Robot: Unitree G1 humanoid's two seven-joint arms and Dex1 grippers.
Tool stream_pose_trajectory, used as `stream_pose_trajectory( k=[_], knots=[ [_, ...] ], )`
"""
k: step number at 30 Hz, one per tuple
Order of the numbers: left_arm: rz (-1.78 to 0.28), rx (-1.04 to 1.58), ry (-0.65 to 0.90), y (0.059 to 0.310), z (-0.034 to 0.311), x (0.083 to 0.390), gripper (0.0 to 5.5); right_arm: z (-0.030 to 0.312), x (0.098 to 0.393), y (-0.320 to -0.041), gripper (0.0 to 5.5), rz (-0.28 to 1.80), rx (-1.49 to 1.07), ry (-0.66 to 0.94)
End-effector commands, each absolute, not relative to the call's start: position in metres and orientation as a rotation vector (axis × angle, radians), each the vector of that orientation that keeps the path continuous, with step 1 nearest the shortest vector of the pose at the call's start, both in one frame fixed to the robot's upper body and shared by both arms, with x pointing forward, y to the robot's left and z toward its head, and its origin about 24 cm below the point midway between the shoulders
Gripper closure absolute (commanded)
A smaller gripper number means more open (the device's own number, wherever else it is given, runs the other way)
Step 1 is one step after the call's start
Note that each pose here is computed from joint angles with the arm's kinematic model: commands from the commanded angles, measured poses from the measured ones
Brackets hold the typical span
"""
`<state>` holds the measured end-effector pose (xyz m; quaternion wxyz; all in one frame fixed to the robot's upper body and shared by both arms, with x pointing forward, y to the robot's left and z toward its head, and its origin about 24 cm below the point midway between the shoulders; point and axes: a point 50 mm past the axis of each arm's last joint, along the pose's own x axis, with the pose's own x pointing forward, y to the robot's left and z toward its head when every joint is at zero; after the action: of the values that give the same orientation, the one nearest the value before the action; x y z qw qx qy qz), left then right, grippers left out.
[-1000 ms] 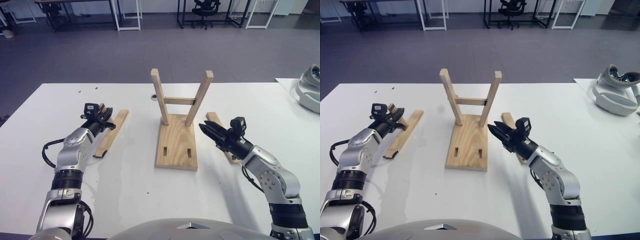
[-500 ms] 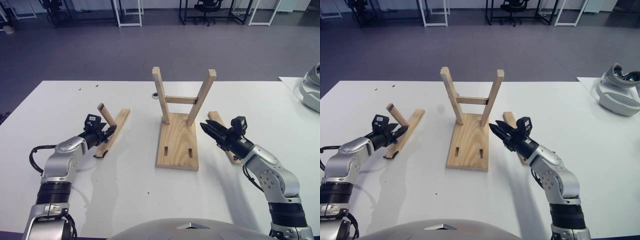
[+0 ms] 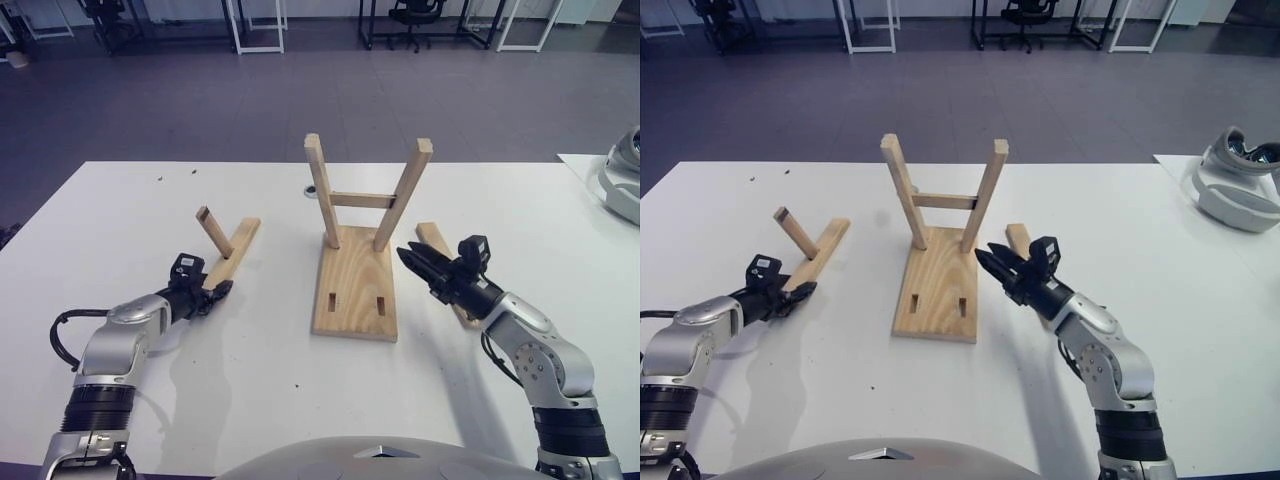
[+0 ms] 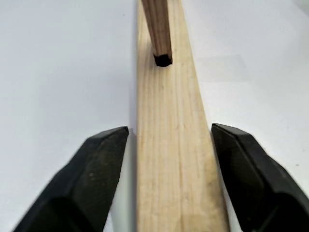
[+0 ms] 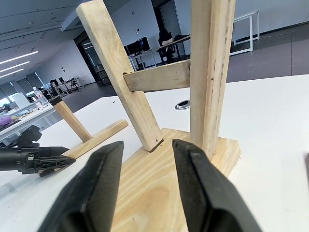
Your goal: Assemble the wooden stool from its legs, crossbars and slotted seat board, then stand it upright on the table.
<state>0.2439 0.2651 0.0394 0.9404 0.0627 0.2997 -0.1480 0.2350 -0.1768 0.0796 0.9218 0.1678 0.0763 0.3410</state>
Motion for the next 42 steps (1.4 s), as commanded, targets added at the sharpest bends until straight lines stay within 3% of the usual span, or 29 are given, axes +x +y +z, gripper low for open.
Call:
stream_pose_trajectory(
  k=[1, 4, 6, 8, 12, 17, 20, 23, 35, 42],
  knots=[
    [-0.316, 0.174, 0.644, 0.269, 0.033, 0.241, 2.99, 0.079, 0.236, -0.178, 3.6, 0.683, 0.316, 0.168],
    [-0.331, 0.181, 0.626, 0.269, 0.03, 0.24, 3.36, 0.081, 0.238, -0.18, 3.6, 0.677, 0.302, 0.168],
    [-0.397, 0.175, 0.502, 0.265, 0.041, 0.245, 3.45, 0.091, 0.242, -0.179, 3.6, 0.692, 0.318, 0.136],
    [-0.398, 0.113, 0.297, 0.269, 0.072, 0.256, 3.46, 0.112, 0.247, -0.177, 3.6, 0.724, 0.357, 0.064],
    [-0.414, 0.043, -0.124, 0.28, 0.163, 0.268, 3.47, 0.189, 0.264, -0.167, 3.6, 0.842, 0.499, -0.178],
    [-0.688, 0.126, -0.355, 0.217, 0.236, 0.268, 3.47, 0.279, 0.284, -0.114, 3.6, 0.978, 0.672, -0.34],
    [-0.819, 0.157, -0.398, 0.18, 0.25, 0.265, 3.47, 0.294, 0.289, -0.094, 3.6, 1.001, 0.783, -0.336],
    [-0.905, 0.217, -0.382, 0.161, 0.246, 0.26, 3.47, 0.295, 0.29, -0.088, 3.6, 0.987, 0.827, -0.314],
    [-0.858, 0.298, -0.408, 0.156, 0.248, 0.259, 3.47, 0.283, 0.296, -0.1, 3.82, 0.869, 0.883, -0.263],
    [-0.83, 0.275, -0.416, 0.158, 0.248, 0.261, 3.47, 0.284, 0.295, -0.104, 2.59, 0.866, 0.928, -0.279]
  ],
)
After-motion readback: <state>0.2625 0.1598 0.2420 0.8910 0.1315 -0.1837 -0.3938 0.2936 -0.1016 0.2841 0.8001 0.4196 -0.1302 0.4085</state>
